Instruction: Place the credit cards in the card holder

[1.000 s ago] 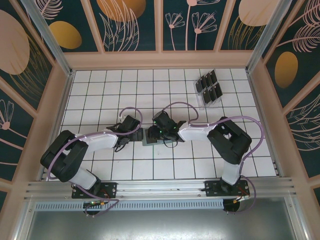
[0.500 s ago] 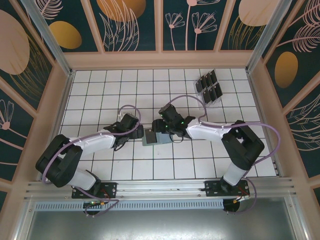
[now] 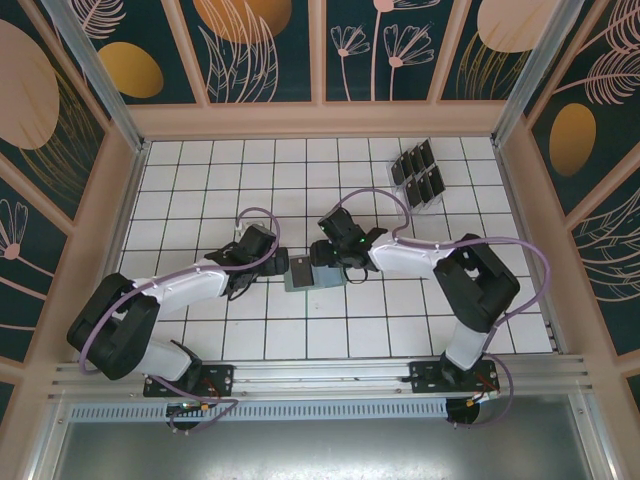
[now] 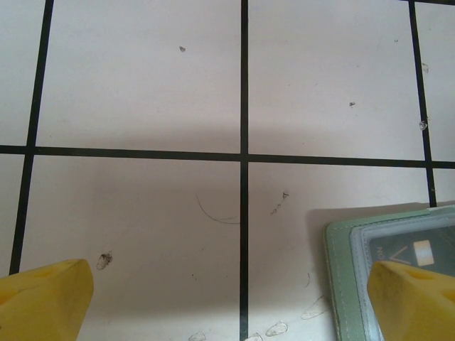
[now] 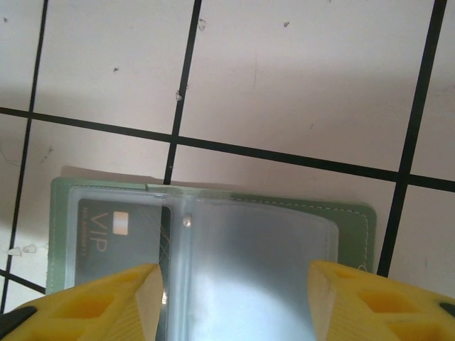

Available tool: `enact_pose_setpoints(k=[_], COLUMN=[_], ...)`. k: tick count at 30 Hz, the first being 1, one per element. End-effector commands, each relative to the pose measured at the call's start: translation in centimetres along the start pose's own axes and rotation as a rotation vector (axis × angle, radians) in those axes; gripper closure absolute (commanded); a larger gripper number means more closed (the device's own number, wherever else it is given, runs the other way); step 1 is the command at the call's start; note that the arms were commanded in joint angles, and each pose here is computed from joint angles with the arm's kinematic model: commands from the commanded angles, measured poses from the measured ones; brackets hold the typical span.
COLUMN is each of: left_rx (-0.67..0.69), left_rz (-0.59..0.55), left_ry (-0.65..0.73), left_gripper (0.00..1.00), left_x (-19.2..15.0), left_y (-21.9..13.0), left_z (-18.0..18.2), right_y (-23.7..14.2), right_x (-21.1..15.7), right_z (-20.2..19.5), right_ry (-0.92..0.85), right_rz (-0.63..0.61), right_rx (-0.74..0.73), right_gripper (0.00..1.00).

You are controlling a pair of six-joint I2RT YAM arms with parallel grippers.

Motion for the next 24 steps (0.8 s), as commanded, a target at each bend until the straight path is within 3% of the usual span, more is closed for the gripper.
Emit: enact_pose_setpoints(k=[1,10,24], left_rx=[-0.012,-0.028,-0.071], left_rz=[0.006,0.005,-0.004], left_ry=[-0.003,0.005,0.031], left_gripper=[0.02,0.01,0.01], left_x=[-0.3,-0.3,-0.1], left_y=[-0.2,-0.3,-0.4], left_z=[0.1,-0.1,-0.9], right_y=[0.5,2.1,1.9], right_x=[0.2,-0.9,-2.5], right_z=[-0.4,-1.3,1.6], right_ry=[-0.015,0.02,0.242], right_rz=[0.001,0.034,0.077], right_rx=[-0.034,-0.041,0.2], right_gripper=[0.44,0.44,0.44])
Point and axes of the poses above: each hand's point on the last joint's axis, 136 mm out from that joint toward the fingers, its own y axis out along the fingers, its own z axis along the line the jaws close on, x = y × z, the point moved 1 cm from there along -y, back along the fingers, and after that the axes turned 11 degrees about y, right-handed, at the moved point
